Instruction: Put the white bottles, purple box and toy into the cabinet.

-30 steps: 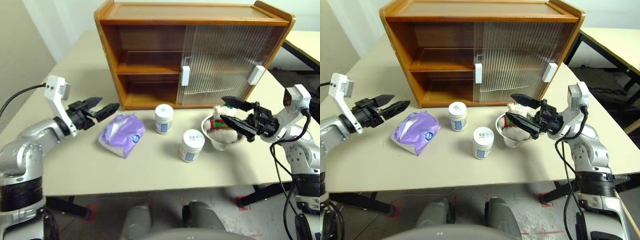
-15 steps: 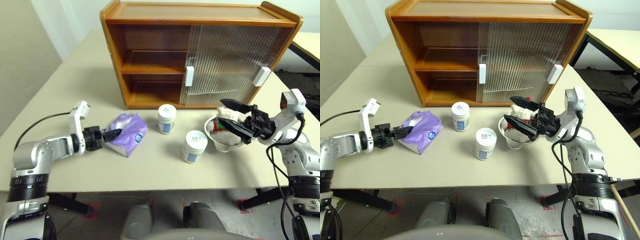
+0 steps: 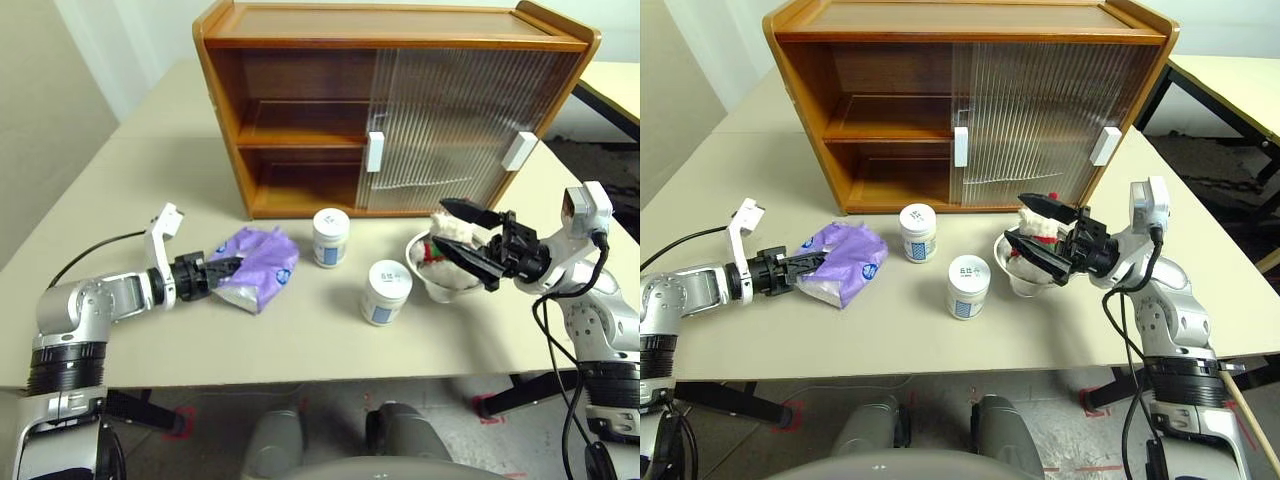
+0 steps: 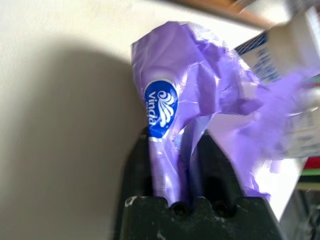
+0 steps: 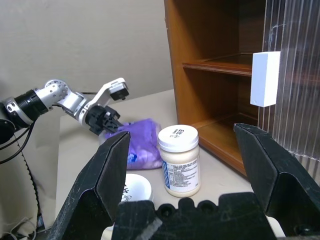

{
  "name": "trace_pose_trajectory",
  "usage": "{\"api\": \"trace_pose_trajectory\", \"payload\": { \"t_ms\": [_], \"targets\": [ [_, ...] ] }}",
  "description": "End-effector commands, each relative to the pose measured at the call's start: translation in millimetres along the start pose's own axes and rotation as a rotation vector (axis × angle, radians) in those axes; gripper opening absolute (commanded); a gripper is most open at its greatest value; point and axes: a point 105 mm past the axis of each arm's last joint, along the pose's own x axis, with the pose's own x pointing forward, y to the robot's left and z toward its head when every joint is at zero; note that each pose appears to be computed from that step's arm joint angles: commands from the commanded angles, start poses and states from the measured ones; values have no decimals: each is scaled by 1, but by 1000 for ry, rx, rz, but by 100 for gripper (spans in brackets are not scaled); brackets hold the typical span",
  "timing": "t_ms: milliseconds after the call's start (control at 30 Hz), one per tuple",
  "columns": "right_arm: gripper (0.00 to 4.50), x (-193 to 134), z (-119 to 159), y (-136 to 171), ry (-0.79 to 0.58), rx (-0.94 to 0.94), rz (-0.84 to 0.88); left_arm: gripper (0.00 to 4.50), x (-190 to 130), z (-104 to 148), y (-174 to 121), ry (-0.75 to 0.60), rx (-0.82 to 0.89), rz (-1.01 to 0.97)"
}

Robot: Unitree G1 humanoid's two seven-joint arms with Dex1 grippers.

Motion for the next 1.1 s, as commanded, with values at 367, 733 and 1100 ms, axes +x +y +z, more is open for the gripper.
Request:
{"api": "trace_pose_trajectory", "payload": {
  "t_ms": [367,733,1100],
  "targets": [
    [450,5,1,-4,0,-17,36,21,3,62,-72,-357,6,-173],
    [450,0,2,0,-50,-33,-21,21,25,111,-100,-551,31,9],
    [450,8,-9,17,-92,-24,-55,21,50,133,-117,-681,-51,24]
  ]
}}
